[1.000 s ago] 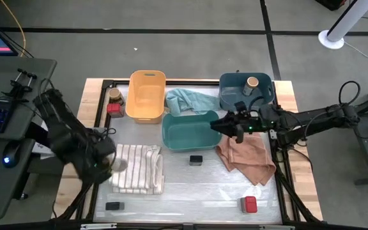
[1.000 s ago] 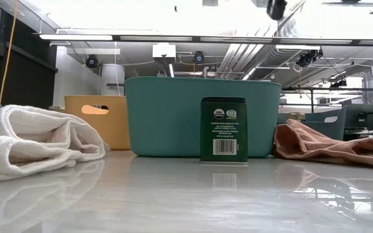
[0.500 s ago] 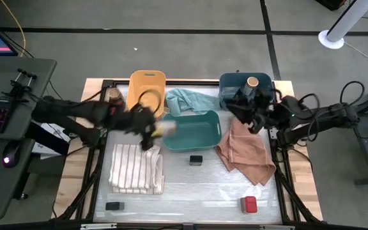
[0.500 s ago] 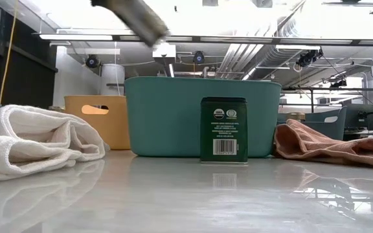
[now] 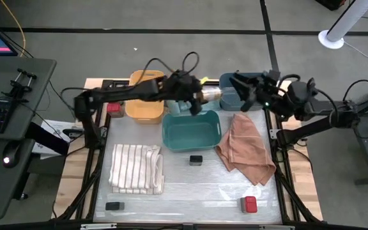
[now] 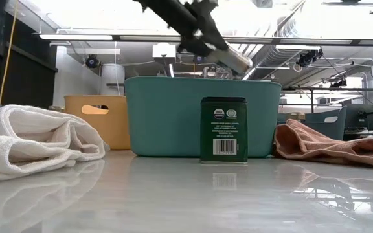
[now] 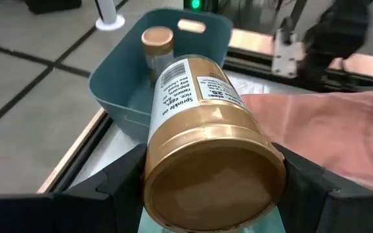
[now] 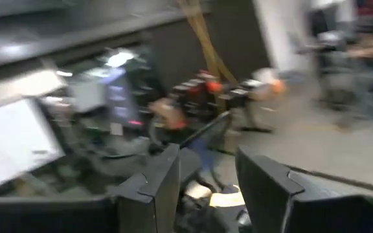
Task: Sort spices by type
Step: Put the bottom gold seasoning bottle into the blue bin
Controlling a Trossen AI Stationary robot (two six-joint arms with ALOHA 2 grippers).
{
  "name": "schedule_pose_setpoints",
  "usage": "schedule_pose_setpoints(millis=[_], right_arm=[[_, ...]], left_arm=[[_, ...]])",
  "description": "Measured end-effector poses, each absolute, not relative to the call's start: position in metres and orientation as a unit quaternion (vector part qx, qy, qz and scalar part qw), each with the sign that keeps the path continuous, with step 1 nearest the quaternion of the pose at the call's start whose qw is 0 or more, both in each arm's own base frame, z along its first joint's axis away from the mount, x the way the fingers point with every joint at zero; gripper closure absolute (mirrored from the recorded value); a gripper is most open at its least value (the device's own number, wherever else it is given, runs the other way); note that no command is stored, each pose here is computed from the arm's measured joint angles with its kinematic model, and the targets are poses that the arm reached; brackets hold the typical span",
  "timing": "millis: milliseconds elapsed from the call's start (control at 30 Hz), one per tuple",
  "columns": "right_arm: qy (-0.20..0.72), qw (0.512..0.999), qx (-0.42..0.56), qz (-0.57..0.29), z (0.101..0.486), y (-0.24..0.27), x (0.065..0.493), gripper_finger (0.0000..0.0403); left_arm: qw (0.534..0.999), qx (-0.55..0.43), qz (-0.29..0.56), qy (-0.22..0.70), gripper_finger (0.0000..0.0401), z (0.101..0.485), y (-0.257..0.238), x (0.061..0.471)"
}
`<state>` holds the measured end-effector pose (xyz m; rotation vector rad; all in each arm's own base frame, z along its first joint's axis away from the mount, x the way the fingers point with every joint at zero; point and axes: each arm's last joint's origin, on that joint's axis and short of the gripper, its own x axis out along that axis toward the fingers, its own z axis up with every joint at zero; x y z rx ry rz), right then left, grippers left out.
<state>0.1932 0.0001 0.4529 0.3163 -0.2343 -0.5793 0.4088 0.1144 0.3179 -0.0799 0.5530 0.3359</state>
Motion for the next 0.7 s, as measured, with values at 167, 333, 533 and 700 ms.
schedule_pose_setpoints(millis=[167,333,533,700], right_arm=[[-0.017,0.921,0.158,-0.356,0.433,-0.016,0.190,0.0257],[0.074,0.907,0.188,-0.370,0.413,-0.037,0.184,0.0257],[0.166,0.905,0.185,-0.345,0.400,-0.064,0.178,0.0241],[0.256,0.903,0.142,-0.315,0.385,-0.083,0.181,0.0188]], left_arm=[[0.945,-0.053,0.161,0.280,0.0161,0.305,0.131,0.432],[0.950,-0.035,0.165,0.263,0.0161,0.314,0.141,0.434],[0.950,-0.012,0.177,0.258,0.0161,0.316,0.158,0.429],[0.951,0.029,0.154,0.267,0.0161,0.315,0.165,0.427]])
